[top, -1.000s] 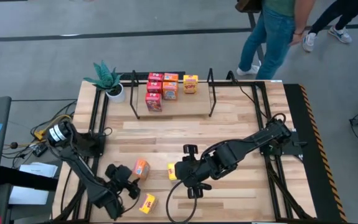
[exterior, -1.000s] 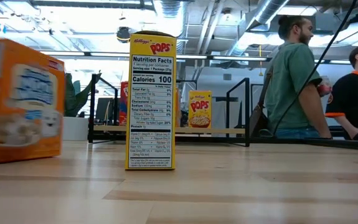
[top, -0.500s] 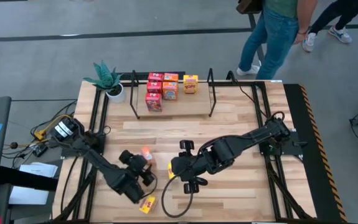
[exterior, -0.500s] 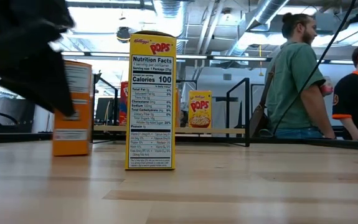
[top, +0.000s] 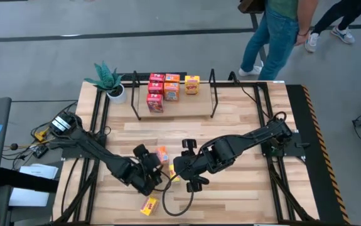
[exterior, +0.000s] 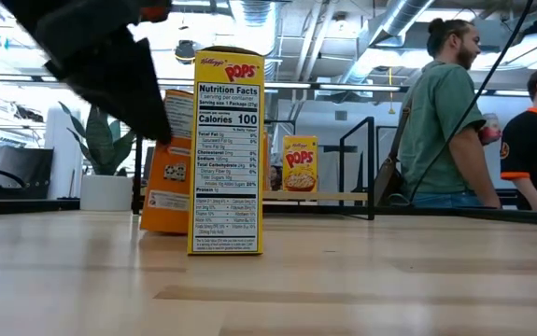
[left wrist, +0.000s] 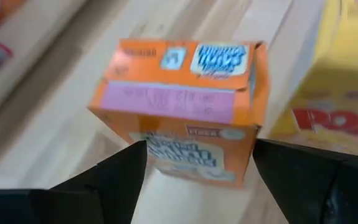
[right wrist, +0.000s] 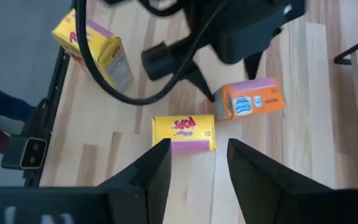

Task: Stack cereal on shelf
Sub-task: Put the orange cereal box on the shelf aligned with the other orange cereal boxes

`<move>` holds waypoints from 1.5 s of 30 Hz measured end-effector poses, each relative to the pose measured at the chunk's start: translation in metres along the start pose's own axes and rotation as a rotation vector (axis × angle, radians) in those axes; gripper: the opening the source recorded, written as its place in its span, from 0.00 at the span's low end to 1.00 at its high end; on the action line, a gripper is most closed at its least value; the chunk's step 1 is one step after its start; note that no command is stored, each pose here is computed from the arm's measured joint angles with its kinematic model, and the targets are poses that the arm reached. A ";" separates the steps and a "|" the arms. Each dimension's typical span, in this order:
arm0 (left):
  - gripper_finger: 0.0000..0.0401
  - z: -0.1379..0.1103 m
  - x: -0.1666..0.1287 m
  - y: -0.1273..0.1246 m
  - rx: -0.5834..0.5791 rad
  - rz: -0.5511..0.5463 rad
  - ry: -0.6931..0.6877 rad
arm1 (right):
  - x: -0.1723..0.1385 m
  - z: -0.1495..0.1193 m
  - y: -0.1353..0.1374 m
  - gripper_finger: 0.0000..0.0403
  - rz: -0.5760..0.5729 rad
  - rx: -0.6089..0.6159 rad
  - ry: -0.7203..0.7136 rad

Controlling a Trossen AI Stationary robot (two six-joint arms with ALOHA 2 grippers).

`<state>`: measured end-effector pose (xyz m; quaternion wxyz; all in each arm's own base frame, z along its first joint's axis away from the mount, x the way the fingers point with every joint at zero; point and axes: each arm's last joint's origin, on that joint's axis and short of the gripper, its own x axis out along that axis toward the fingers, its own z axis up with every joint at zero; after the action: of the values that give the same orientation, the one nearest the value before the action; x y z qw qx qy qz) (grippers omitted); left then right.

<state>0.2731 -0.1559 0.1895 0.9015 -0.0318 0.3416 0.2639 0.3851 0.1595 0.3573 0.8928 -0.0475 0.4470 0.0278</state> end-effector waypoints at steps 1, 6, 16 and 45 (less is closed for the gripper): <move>0.71 0.005 -0.001 0.003 0.008 -0.001 -0.006 | 0.000 0.000 0.000 0.44 -0.001 -0.004 0.004; 0.71 0.021 -0.017 0.024 0.014 -0.016 0.004 | 0.001 0.000 -0.002 0.44 -0.003 -0.035 0.004; 0.71 0.035 -0.059 0.073 -0.091 0.112 -0.084 | 0.005 0.009 -0.022 0.51 -0.026 -0.018 -0.045; 0.56 -0.050 -0.036 0.116 -0.425 -0.309 -0.165 | 0.011 0.030 -0.080 0.71 -0.023 -0.013 -0.173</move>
<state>0.1624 -0.0845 0.1881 0.9290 -0.2502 0.1949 0.1909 0.4227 0.0830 0.3711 0.9281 -0.0559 0.3673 0.0248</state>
